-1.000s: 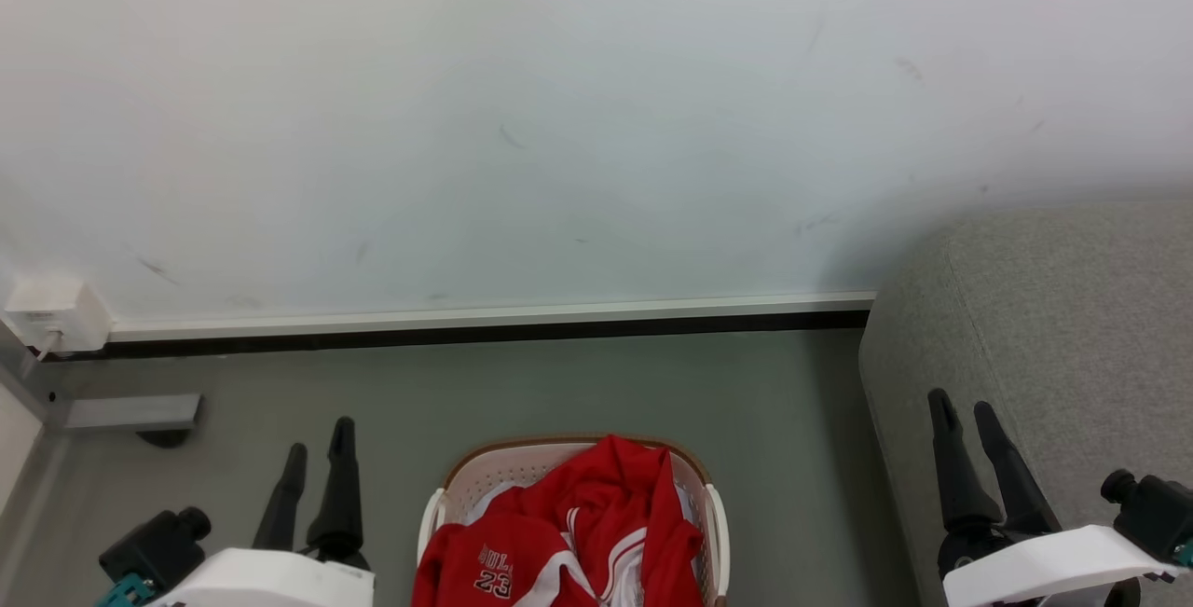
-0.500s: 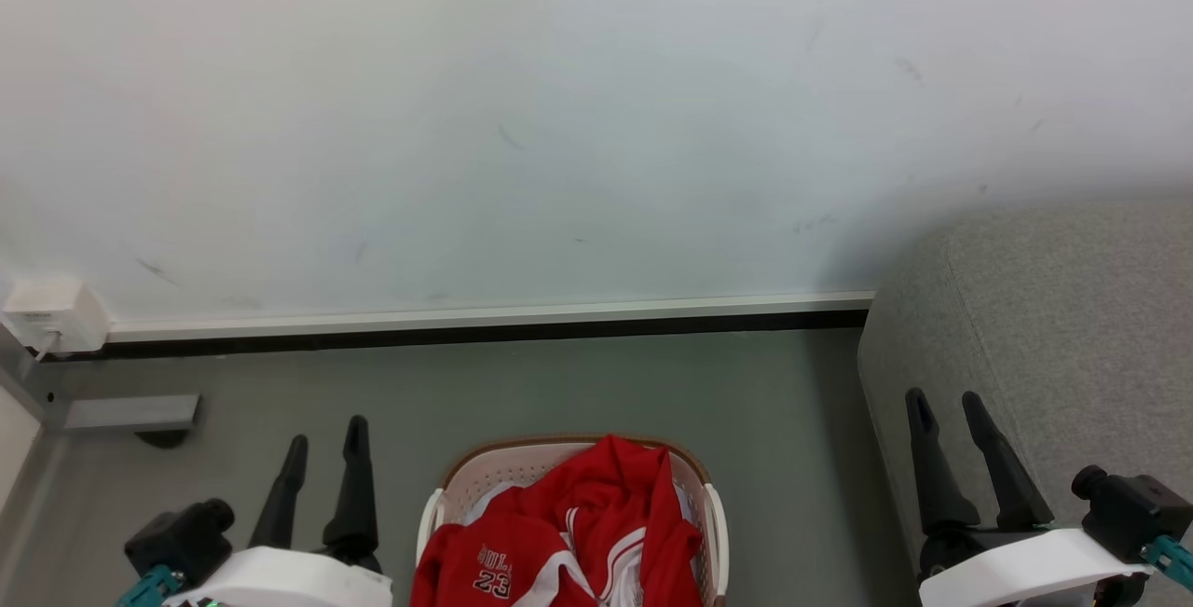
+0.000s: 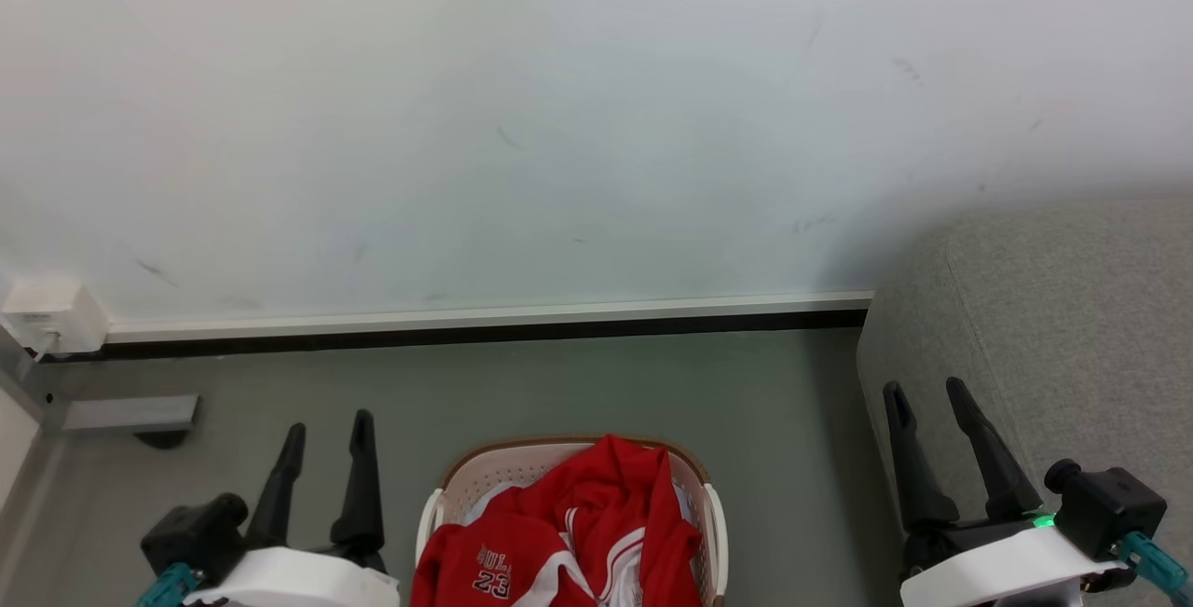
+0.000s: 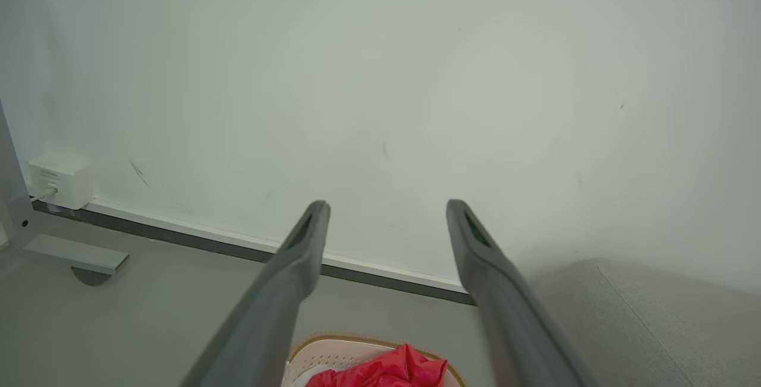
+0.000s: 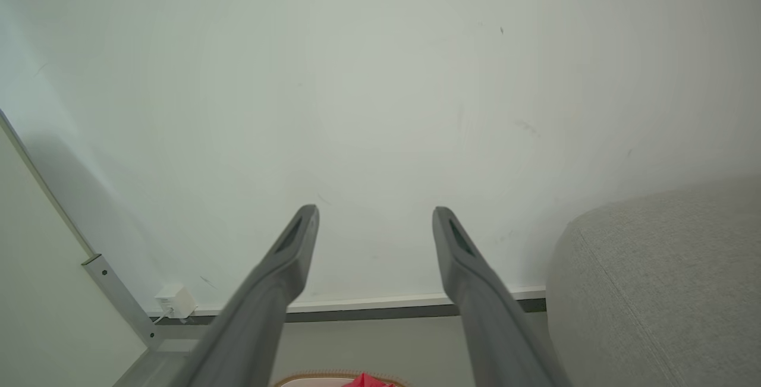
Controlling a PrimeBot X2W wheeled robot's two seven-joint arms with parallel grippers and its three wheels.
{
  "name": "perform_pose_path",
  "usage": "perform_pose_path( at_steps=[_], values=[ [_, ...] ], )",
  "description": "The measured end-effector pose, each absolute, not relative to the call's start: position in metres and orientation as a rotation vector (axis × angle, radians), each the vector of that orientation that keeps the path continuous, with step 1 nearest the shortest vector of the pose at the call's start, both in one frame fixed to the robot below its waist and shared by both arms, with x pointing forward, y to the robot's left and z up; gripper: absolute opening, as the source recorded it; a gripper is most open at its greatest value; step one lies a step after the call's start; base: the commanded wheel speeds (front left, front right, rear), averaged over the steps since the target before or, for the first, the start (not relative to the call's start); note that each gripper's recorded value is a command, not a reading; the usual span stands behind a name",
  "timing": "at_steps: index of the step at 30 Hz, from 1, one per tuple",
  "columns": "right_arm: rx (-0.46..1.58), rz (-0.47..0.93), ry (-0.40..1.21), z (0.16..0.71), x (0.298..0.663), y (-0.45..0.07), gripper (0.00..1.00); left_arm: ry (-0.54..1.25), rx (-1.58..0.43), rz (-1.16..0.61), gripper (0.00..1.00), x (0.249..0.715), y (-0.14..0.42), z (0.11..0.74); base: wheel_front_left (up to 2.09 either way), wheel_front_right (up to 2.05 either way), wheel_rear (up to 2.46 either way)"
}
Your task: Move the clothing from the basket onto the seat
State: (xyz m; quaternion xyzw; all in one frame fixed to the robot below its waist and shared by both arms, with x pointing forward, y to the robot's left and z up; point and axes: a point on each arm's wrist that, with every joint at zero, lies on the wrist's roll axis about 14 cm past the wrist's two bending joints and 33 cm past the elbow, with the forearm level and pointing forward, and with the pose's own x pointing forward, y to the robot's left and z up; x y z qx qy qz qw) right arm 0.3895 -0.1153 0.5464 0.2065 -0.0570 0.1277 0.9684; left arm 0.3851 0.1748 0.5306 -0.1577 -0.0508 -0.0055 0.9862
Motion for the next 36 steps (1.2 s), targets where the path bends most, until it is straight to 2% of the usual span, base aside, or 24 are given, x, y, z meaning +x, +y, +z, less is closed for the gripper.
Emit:
perform_pose_path(
  at_steps=[36],
  values=[
    [0.209,0.283,-0.204,0.558,0.388,-0.108,1.00,-0.179,-0.038,-0.062,1.00,0.386,0.165,0.543,0.00,0.00,0.00]
  ],
)
